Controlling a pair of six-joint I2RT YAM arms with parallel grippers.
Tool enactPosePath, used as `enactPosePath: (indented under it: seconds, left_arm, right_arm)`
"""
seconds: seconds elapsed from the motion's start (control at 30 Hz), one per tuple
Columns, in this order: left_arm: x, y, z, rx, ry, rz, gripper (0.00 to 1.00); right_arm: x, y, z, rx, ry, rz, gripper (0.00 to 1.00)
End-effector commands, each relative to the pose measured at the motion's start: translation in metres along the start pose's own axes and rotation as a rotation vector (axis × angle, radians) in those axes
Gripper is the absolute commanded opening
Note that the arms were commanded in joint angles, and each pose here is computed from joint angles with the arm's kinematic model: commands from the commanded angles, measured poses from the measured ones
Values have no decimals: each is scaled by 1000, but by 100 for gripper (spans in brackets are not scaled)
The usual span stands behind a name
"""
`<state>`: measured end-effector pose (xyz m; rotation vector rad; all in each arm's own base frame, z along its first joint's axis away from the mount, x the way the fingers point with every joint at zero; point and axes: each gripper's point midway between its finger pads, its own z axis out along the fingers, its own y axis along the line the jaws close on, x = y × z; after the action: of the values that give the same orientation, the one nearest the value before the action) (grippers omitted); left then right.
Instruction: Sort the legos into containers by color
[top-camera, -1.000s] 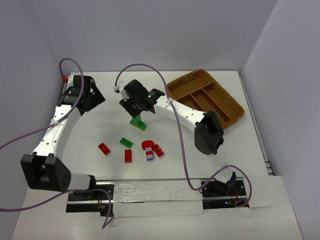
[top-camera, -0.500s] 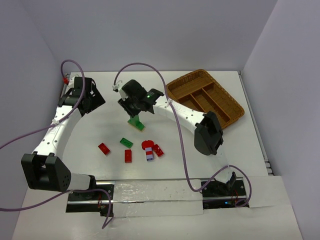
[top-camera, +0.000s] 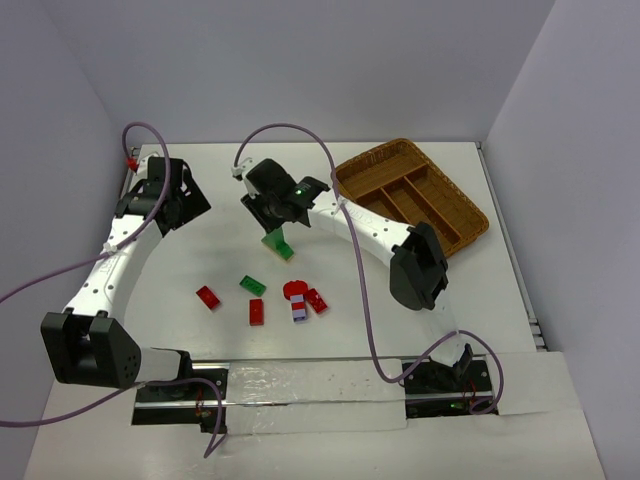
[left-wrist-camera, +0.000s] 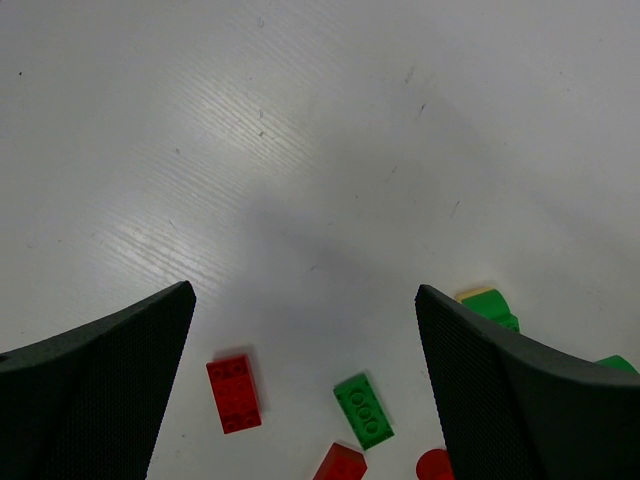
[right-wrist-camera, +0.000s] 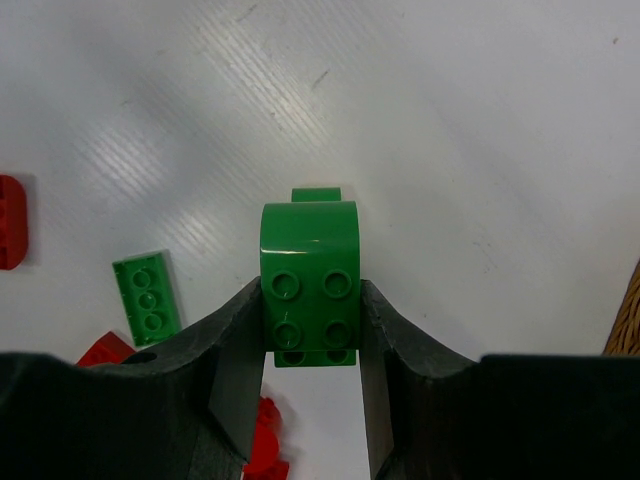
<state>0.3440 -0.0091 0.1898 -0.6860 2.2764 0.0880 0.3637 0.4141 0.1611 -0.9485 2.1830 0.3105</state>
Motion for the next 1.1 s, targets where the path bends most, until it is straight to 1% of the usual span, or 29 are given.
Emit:
enactPosePath:
  seconds: [0.0, 0.07, 0.13, 0.2, 0.3, 0.4, 0.5, 0.57, 0.77, 0.87, 0.97, 1.07]
  left_arm:
    - [-15, -6, -9, 40, -37, -17, 99]
    - [-16, -6, -10, 43, -39, -17, 99]
    - [-17, -7, -10, 43, -39, -16, 99]
    - [-16, -7, -9, 41, -37, -12, 99]
    - [-16, -7, -9, 44, -38, -15, 99]
    - [-15, -7, -8, 44, -35, -16, 99]
    - [-14, -6, -8, 40, -32, -16, 99]
    - [-14, -5, -8, 38, -33, -12, 99]
    - [-14, -3, -8, 28, -37, -8, 99]
    - [-14, -3, -8, 29, -34, -8, 100]
    - [-13, -4, -7, 31, -33, -8, 99]
    - [-13, -4, -7, 28, -31, -6, 99]
  right_arm:
    - [-18, -14, -10, 60, -73, 30, 1]
    - [-15, -12, -5, 54, -64, 28, 3]
    - [-13, -9, -4, 41, -59, 27, 7]
    - [-11, -4, 0, 12, -48, 25, 19]
    - [-13, -5, 0, 11, -47, 26, 28]
    - [-14, -4, 0, 11, -47, 25, 31]
    - [-17, -5, 1, 10, -48, 25, 36]
    - [-17, -5, 2, 12, -47, 26, 43]
    - [-18, -3, 7, 3, -43, 26, 50]
    - [-18, -3, 8, 7, -44, 26, 57]
    - [-16, -3, 10, 9, -36, 25, 58]
    - [-16, -2, 10, 7, -36, 24, 61]
